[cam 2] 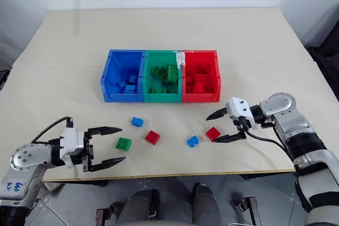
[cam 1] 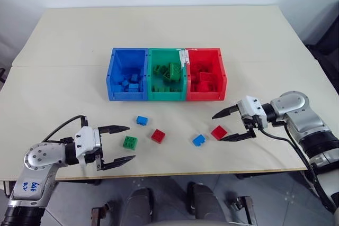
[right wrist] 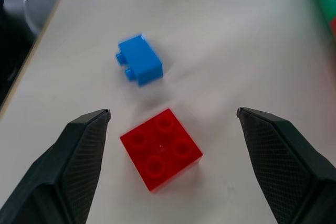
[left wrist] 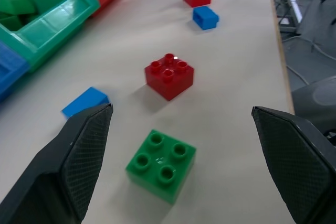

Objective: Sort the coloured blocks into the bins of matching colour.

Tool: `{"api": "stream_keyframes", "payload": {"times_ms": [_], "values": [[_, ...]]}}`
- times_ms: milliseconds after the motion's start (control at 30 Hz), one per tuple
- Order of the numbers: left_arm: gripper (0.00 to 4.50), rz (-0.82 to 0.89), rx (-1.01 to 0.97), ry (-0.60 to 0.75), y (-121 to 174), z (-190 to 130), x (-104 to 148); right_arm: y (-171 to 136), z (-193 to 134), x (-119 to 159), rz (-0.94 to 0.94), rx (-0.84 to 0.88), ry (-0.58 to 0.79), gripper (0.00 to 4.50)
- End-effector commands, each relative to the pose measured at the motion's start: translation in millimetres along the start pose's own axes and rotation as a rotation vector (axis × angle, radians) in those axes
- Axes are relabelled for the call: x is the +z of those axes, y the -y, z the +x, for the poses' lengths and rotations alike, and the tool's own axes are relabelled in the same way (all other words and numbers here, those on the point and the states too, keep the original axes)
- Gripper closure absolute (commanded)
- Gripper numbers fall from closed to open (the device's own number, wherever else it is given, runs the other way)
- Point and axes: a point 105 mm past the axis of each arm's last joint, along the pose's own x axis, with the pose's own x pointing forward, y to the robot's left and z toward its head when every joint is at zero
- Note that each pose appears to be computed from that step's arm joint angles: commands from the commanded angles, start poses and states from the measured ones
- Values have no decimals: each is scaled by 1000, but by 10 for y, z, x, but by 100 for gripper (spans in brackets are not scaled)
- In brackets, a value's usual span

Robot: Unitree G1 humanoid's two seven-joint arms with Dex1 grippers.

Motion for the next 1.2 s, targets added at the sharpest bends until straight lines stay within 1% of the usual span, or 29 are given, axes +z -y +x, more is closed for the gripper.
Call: {"api": "stream_keyframes", "payload": {"times_ms": [33,100,267,333,400,500,567,667,767,833,1000,1033,1067,1100,1200], "values": [[0,43,-28,23,5,69,84,-83,47,-105,-24,91,-40,60],[0,47,-33,26,4,85,94,-82,58,-139,-27,95,-48,102],[0,44,-30,31,-6,95,97,-55,34,-111,-31,67,-14,259],[0,38,-10,33,-27,85,91,-57,-12,-101,-18,48,2,278],[0,36,13,33,-53,68,84,-37,-69,-65,-10,13,32,282],[0,13,152,78,-214,-21,149,239,-237,253,64,-201,251,283],[0,4,195,88,-253,-55,169,345,-314,378,84,-282,327,283],[0,-21,289,93,-298,-154,167,691,-491,603,88,-498,410,283],[0,-41,361,114,-349,-194,187,998,-586,711,101,-675,436,283],[0,-46,413,146,-410,-219,248,1176,-596,760,120,-757,440,283],[0,-46,464,189,-465,-246,360,1317,-443,730,170,-773,403,283],[0,-44,462,187,-453,-248,369,1293,-362,702,213,-718,391,248],[0,-43,460,184,-441,-251,376,1291,-327,719,196,-710,392,210],[0,-42,460,182,-434,-253,381,1291,-308,733,182,-708,393,185],[0,-43,455,168,-409,-267,372,1304,-345,736,195,-726,403,81]]}}
